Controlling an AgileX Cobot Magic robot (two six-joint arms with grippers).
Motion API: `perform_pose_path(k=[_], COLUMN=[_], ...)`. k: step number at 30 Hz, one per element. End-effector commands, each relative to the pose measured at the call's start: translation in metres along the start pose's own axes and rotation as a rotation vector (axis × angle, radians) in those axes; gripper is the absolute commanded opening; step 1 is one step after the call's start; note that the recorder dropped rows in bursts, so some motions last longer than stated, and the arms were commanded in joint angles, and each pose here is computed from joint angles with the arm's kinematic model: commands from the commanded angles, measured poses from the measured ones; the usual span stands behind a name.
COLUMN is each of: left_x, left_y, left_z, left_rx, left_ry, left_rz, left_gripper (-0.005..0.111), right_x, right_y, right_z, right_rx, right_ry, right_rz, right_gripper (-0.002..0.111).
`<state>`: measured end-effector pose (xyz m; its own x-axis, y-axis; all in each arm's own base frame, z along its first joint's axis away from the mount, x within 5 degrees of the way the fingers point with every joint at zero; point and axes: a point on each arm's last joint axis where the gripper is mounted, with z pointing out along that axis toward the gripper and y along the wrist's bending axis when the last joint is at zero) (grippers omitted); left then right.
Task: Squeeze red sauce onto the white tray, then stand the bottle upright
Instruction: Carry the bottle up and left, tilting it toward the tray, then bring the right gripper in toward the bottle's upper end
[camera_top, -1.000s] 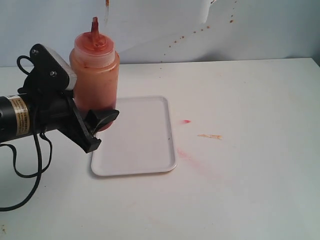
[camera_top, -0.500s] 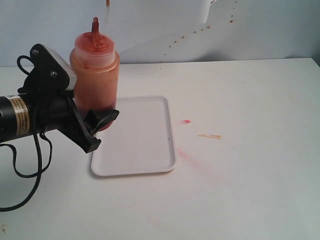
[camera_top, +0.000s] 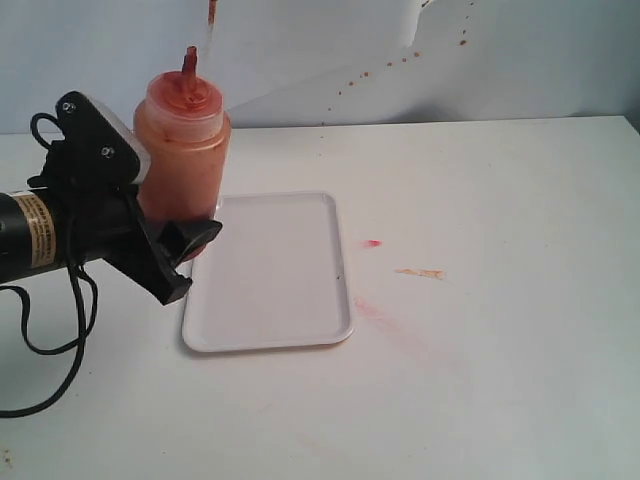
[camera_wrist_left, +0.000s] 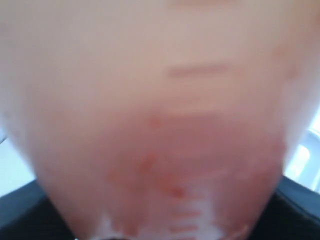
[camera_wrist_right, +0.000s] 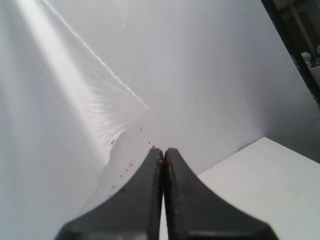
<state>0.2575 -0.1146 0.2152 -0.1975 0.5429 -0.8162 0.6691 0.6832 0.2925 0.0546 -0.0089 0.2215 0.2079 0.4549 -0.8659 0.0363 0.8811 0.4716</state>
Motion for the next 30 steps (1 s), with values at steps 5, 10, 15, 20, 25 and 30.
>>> perform_pose_path(k=[5, 10, 15, 20, 25, 30], left_x=[-0.006, -0.012, -0.015, -0.005, 0.001, 0.003], left_y=[0.002, 0.004, 0.013, 0.015, 0.017, 0.019], left_z=[-0.003, -0.003, 0.006, 0.028, 0.052, 0.059], left_rx=[-0.016, -0.030, -0.093, -0.085, -0.097, -0.104], left_ry=[-0.037, -0.081, -0.090, -0.039, -0.058, -0.053], left_rz=[0.114, 0.203, 0.236, 0.266, 0.287, 0.387], left_gripper=[0.000, 0.000, 0.000, 0.000, 0.000, 0.000], right_x=[-0.003, -0.006, -0.024, -0.029, -0.035, -0.035], right_y=[-0.002, 0.006, 0.028, 0.045, 0.070, 0.100], right_z=[0.000, 0.000, -0.003, 0.008, 0.024, 0.046], right_rx=[0.007, -0.042, -0.198, -0.345, -0.473, -0.559], right_ry=[-0.047, 0.006, 0.085, 0.198, 0.308, 0.362], right_rz=[0.118, 0.042, -0.019, -0.041, -0.056, -0.087], right_gripper=[0.000, 0.000, 0.000, 0.000, 0.000, 0.000])
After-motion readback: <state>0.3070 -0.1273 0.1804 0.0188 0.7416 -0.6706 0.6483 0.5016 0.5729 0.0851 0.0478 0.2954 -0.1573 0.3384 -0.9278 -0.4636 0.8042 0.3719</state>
